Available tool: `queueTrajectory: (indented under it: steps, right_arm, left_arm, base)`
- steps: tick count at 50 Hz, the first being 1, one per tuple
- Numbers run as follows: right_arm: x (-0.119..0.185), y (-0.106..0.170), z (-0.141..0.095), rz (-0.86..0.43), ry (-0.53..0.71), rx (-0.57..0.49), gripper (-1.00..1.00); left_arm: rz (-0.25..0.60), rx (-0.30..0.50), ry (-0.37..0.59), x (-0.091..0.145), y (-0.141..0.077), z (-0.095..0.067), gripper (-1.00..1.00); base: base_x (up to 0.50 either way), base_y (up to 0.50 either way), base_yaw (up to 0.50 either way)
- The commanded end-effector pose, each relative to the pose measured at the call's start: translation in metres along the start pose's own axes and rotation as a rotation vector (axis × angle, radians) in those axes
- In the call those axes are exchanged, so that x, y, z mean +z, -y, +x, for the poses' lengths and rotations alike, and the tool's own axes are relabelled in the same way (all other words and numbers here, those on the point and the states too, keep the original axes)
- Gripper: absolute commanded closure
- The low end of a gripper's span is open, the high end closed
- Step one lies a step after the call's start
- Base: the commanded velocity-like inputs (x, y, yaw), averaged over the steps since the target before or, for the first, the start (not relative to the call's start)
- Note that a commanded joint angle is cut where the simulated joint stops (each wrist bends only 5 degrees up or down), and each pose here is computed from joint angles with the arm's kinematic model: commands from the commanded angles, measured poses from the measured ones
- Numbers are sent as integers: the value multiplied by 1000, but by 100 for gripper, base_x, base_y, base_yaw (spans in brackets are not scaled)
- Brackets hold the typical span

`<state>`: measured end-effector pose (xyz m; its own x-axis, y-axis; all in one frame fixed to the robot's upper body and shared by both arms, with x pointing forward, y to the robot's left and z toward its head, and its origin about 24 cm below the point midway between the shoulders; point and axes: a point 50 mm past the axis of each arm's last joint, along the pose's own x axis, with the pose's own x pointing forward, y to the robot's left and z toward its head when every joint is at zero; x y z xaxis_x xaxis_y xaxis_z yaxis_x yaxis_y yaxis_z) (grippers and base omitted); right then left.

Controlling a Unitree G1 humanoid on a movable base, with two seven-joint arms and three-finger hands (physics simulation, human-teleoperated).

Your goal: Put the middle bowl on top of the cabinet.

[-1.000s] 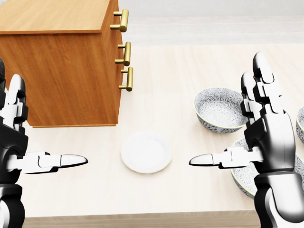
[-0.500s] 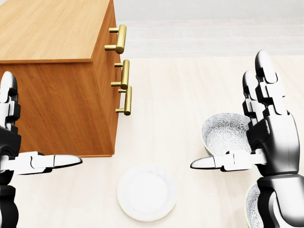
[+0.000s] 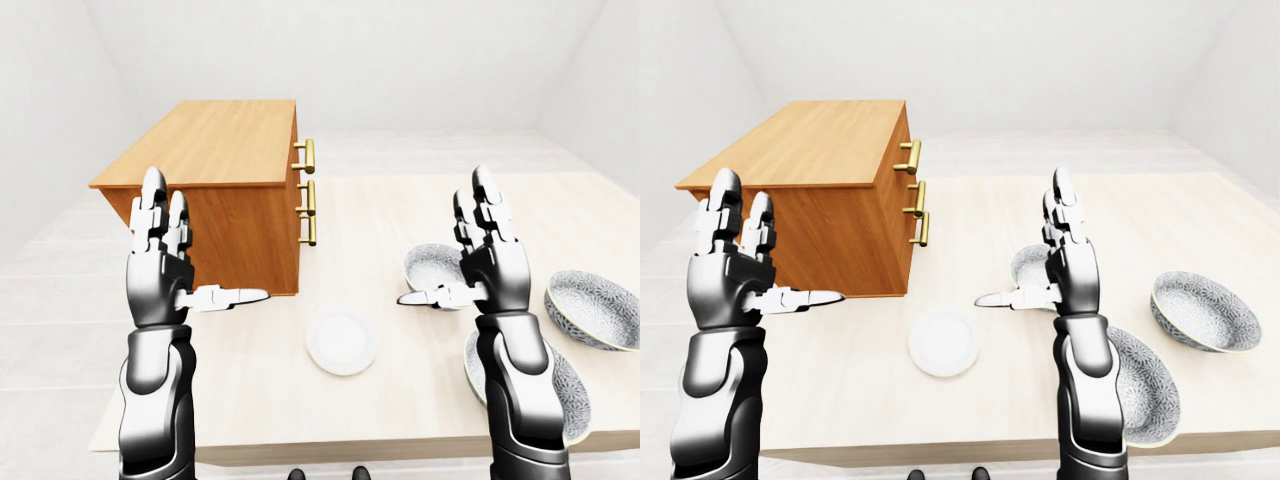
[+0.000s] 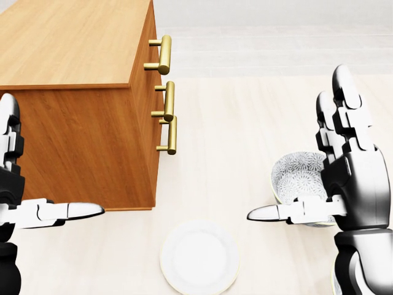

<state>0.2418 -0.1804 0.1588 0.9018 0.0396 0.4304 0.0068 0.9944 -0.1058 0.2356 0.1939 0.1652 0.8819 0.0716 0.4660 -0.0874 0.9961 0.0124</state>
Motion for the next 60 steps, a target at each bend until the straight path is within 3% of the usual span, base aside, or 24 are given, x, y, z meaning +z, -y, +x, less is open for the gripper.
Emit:
queueTrajectory:
  steps: [1,20,30,55,60]
  right_arm:
    - [-2,3,-1,1,-10,-8,-100]
    - [-1,9,-4,-3,-7,-18,-100]
    - [1,10,-5,-2,-4,-19,-100]
    - [8,12,-6,-21,26,-21,-100]
    - [5,15,-6,-84,2,-29,-100]
  left_arm:
    - [-5,-4,-5,-1,0,-1,-100]
    - [2,-2,-22,-5,1,-2,-100]
    - [6,-7,-19,-3,1,-4,-100]
    - [20,10,25,9,-3,-9,-100]
    - [12,-51,9,7,-5,-12,-100]
  base:
    - [0,0,0]
    - [0,0,0]
    - [30,0,0]
    - [1,0,0]
    - [0,0,0]
